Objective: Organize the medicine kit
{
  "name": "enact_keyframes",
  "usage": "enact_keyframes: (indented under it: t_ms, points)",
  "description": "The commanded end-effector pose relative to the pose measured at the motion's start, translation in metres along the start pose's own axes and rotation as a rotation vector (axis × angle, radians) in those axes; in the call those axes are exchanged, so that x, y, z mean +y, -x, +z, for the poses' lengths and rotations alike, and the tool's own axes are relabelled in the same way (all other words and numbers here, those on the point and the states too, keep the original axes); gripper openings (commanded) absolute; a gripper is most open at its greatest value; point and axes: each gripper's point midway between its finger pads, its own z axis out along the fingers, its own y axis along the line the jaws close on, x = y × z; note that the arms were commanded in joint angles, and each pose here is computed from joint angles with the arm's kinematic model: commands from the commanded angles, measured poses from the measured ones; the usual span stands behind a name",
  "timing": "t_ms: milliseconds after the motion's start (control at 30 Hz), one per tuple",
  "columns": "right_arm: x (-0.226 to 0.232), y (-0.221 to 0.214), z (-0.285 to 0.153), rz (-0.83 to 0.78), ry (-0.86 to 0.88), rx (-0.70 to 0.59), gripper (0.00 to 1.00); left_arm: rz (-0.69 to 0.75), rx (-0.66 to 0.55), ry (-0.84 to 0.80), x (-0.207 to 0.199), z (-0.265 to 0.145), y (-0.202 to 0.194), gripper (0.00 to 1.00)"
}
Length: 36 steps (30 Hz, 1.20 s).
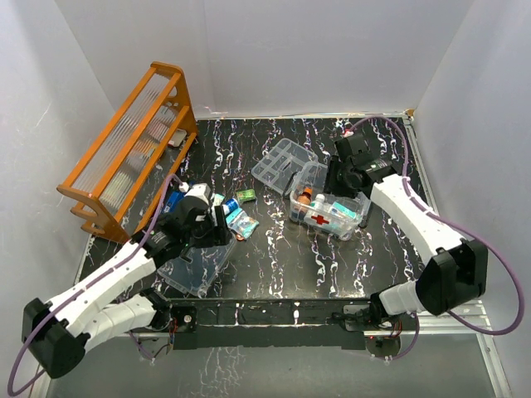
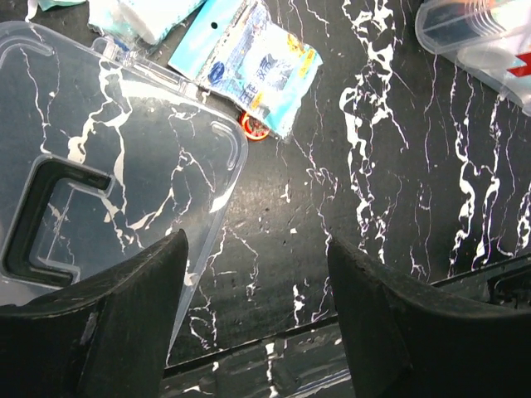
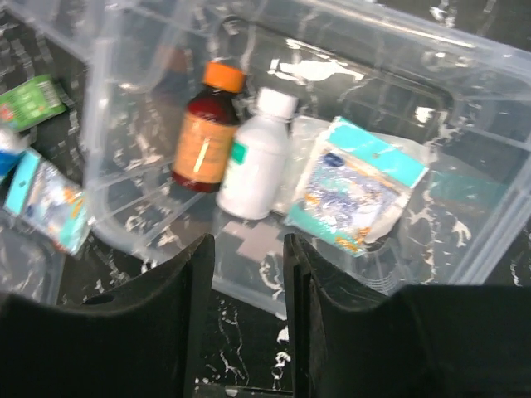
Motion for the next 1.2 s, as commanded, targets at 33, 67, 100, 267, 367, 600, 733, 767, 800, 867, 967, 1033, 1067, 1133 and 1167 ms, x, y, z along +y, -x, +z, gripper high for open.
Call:
enact_keyframes:
  t_ms: [33, 67, 100, 267, 367, 600, 733, 767, 800, 867, 967, 1033, 1067, 1133, 1167]
  points:
    - [0.068, 0.025, -0.048, -0.081, 0.264, -0.155, 0.39, -0.100, -0.054, 0.049, -0.011, 0.008, 0.030, 0.64]
    - [0.080, 0.024, -0.054, -0.094, 0.296, -0.168, 0.40, -0.119, -0.061, 0.070, -0.009, 0.010, 0.033, 0.63]
    - [0.091, 0.022, -0.058, -0.109, 0.328, -0.174, 0.41, -0.134, -0.068, 0.085, -0.008, 0.012, 0.034, 0.62]
    - [0.146, -0.003, -0.063, -0.198, 0.426, -0.180, 0.45, -0.205, -0.094, 0.144, 0.000, 0.016, 0.038, 0.61]
    - [0.180, -0.021, -0.057, -0.257, 0.458, -0.181, 0.48, -0.226, -0.120, 0.185, 0.008, 0.010, 0.041, 0.61]
    - [0.219, -0.042, -0.002, -0.377, 0.352, -0.288, 0.51, -0.209, -0.155, 0.197, 0.014, -0.008, 0.048, 0.66]
    - [0.219, -0.051, 0.032, -0.401, 0.271, -0.266, 0.58, -0.192, -0.171, 0.198, 0.011, -0.019, 0.059, 0.66]
    - [0.219, -0.054, 0.039, -0.405, 0.264, -0.257, 0.59, -0.193, -0.176, 0.206, 0.012, -0.021, 0.060, 0.66]
    - [0.220, -0.057, 0.046, -0.411, 0.255, -0.245, 0.60, -0.194, -0.179, 0.212, 0.013, -0.022, 0.060, 0.66]
    - [0.220, -0.070, 0.068, -0.432, 0.229, -0.202, 0.61, -0.200, -0.185, 0.232, 0.017, -0.024, 0.060, 0.66]
    - [0.220, -0.085, 0.088, -0.450, 0.209, -0.144, 0.60, -0.211, -0.199, 0.247, 0.022, -0.027, 0.060, 0.67]
    - [0.221, -0.091, 0.099, -0.452, 0.196, -0.122, 0.58, -0.216, -0.203, 0.249, 0.023, -0.028, 0.059, 0.68]
    - [0.221, -0.093, 0.103, -0.454, 0.193, -0.116, 0.57, -0.219, -0.203, 0.246, 0.023, -0.028, 0.059, 0.68]
    - [0.222, -0.096, 0.108, -0.459, 0.189, -0.104, 0.55, -0.220, -0.197, 0.247, 0.024, -0.027, 0.057, 0.68]
    - [0.222, -0.099, 0.111, -0.461, 0.189, -0.097, 0.54, -0.221, -0.193, 0.248, 0.024, -0.027, 0.056, 0.68]
